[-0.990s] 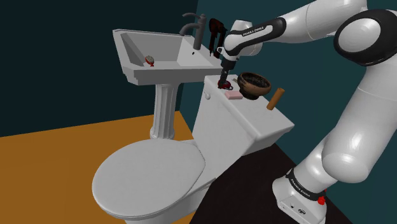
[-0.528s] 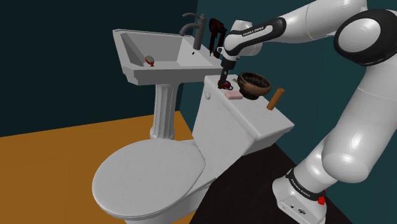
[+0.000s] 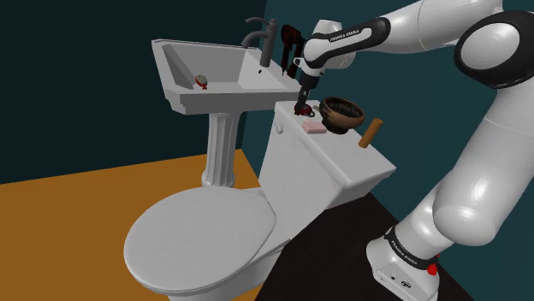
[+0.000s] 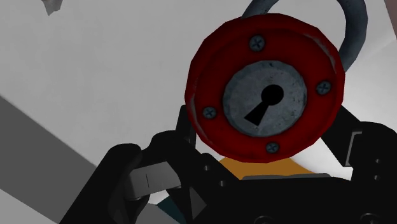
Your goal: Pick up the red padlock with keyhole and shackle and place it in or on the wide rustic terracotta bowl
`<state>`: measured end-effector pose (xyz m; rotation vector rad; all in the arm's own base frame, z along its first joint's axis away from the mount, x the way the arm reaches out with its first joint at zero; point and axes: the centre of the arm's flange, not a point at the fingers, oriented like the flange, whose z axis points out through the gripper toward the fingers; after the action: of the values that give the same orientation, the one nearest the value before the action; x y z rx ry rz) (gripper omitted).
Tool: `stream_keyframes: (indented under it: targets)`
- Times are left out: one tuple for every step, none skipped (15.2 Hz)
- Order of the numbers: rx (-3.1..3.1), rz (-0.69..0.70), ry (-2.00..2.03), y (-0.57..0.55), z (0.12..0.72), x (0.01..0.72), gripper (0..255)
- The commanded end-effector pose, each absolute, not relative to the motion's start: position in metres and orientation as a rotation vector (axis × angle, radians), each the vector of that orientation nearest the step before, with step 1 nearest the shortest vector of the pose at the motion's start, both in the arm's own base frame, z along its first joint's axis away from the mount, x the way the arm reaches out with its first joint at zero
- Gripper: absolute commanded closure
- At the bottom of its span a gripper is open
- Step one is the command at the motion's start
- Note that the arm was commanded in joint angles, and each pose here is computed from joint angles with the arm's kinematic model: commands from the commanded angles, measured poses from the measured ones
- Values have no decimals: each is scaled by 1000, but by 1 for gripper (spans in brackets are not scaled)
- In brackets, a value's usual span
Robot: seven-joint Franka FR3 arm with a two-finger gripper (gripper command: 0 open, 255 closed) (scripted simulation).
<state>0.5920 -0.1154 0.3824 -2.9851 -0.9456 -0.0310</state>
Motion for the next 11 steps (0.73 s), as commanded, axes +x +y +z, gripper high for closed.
stream_keyframes:
  targets:
    - [-2985,-31,-946,-115,393,591,255]
    - [-2985,-31,-946,-115,398,591,255]
    - [-2985,-31,-946,-115,403,591,255]
    - [-2985,-31,-946,-115,408,591,255]
    - [-2985,-31,-946,-115,414,591,255]
    - [-2985,-31,-946,-115,419,591,255]
    - [-2985,-31,-946,-115,424,591,255]
    - [-2985,-31,-946,-115,430,591,255]
    - [-2985,-31,-946,-115,435,591,255]
    - [-2985,-31,-946,-115,440,591,255]
    - [-2985,-31,-946,-115,445,591,255]
